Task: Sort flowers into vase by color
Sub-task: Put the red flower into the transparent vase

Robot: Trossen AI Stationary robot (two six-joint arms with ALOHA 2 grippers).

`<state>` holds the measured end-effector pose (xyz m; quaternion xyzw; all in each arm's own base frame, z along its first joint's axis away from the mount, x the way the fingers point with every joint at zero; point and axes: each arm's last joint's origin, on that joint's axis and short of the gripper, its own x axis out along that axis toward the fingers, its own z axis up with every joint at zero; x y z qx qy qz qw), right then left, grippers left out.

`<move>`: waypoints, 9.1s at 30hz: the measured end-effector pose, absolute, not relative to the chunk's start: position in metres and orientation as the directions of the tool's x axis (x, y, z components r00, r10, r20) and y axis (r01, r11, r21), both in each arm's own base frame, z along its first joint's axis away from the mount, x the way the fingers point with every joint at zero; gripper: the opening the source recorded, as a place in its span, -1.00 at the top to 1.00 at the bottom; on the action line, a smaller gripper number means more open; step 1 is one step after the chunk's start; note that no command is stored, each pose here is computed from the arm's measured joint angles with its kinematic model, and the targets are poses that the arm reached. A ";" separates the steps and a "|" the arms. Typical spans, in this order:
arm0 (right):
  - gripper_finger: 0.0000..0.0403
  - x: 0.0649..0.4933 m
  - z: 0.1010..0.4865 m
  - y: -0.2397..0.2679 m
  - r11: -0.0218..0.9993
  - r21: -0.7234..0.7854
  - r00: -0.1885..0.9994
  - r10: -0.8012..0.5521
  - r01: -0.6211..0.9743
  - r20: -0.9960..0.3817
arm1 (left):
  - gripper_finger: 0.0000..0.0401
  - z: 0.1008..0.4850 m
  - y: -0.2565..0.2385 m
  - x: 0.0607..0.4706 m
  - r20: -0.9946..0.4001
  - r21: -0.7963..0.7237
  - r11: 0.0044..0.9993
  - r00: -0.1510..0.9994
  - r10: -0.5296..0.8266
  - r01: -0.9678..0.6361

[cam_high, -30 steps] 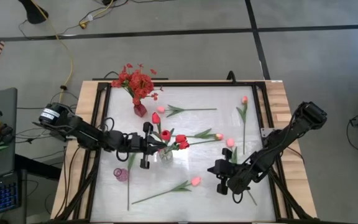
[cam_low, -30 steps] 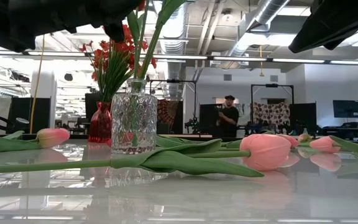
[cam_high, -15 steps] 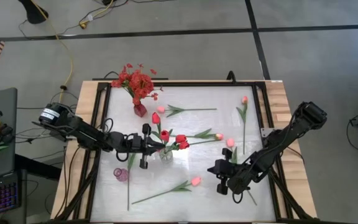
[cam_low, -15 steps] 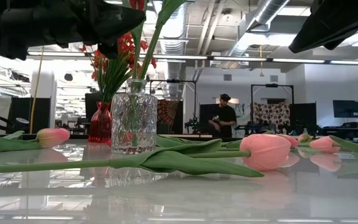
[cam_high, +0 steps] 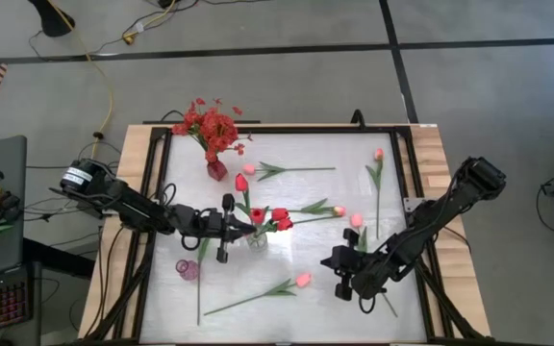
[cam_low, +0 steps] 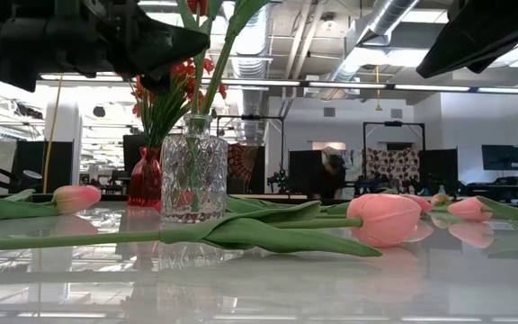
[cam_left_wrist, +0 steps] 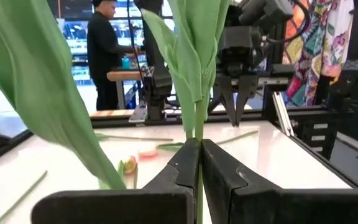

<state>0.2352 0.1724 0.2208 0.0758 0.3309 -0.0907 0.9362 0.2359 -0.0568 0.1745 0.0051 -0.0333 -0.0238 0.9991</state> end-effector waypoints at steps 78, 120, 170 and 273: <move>0.51 0.350 0.113 0.002 0.996 0.023 0.439 -0.018 0.088 -0.898 | 0.31 0.204 -0.062 0.177 -0.498 0.024 0.997 0.864 0.081 -0.079; 0.92 0.230 0.261 0.046 0.972 0.209 0.994 -0.111 0.111 -0.013 | 0.31 0.252 -0.058 0.155 -0.312 -0.071 0.994 0.944 -0.105 0.087; 0.92 0.355 0.252 0.252 0.995 0.096 0.985 -0.032 0.016 0.170 | 0.31 0.227 -0.166 0.235 0.203 -0.034 0.915 0.899 -0.388 0.403; -0.28 0.333 0.236 0.232 0.975 0.180 0.930 -0.056 0.129 -0.364 | 0.99 0.308 -0.080 0.169 -0.047 -0.008 1.000 0.999 -0.002 0.001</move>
